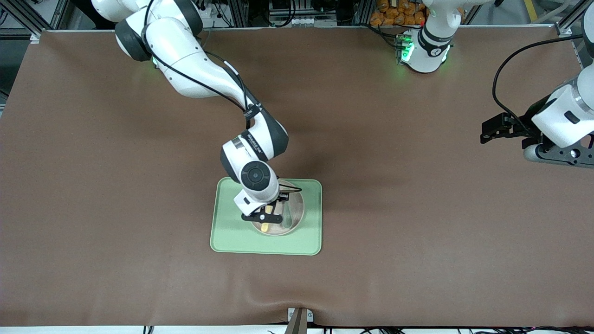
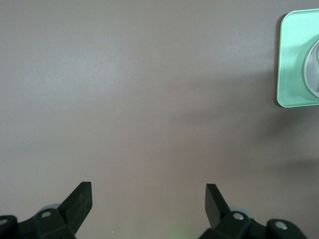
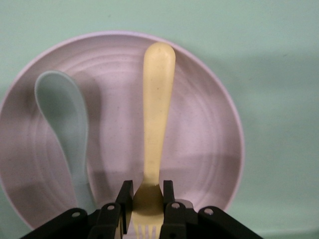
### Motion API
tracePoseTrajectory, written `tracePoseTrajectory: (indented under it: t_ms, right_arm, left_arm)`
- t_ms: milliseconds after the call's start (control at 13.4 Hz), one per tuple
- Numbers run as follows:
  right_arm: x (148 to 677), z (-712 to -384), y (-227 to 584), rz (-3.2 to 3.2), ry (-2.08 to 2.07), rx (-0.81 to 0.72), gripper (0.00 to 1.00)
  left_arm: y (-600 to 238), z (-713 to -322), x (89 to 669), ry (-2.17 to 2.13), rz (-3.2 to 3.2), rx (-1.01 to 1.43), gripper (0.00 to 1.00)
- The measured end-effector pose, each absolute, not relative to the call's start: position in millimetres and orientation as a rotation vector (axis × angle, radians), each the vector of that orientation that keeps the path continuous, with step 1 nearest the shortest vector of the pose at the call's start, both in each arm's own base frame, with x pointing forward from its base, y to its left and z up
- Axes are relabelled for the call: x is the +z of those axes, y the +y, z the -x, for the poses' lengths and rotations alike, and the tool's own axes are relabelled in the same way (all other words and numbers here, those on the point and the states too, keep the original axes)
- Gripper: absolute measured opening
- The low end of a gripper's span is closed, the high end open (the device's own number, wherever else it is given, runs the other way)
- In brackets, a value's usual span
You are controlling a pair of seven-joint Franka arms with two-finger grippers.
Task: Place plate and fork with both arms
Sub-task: 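Grasp the yellow fork with the right gripper and lift it, then set the fork on the tray beside the plate and open the right gripper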
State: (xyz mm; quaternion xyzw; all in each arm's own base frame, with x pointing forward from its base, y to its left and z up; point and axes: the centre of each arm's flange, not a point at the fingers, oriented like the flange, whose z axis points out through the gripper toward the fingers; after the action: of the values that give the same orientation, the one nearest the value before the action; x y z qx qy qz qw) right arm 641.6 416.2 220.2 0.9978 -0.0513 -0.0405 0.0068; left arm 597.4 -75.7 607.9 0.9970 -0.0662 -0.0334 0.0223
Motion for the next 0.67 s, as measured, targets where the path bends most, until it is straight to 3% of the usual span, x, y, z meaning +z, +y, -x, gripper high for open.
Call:
tracePoseTrajectory:
  t_ms: [374,673]
  right_arm:
    - [236,-682,346,-3.131,-0.126,-0.125,0.28]
    - [236,-695,309,-3.12,-0.073,-0.177,0.28]
  left_arm:
    - [-76,-597,608,-0.206,-3.088,-0.104,1.0]
    - [-76,-597,609,-0.205,-3.089,-0.1,1.0]
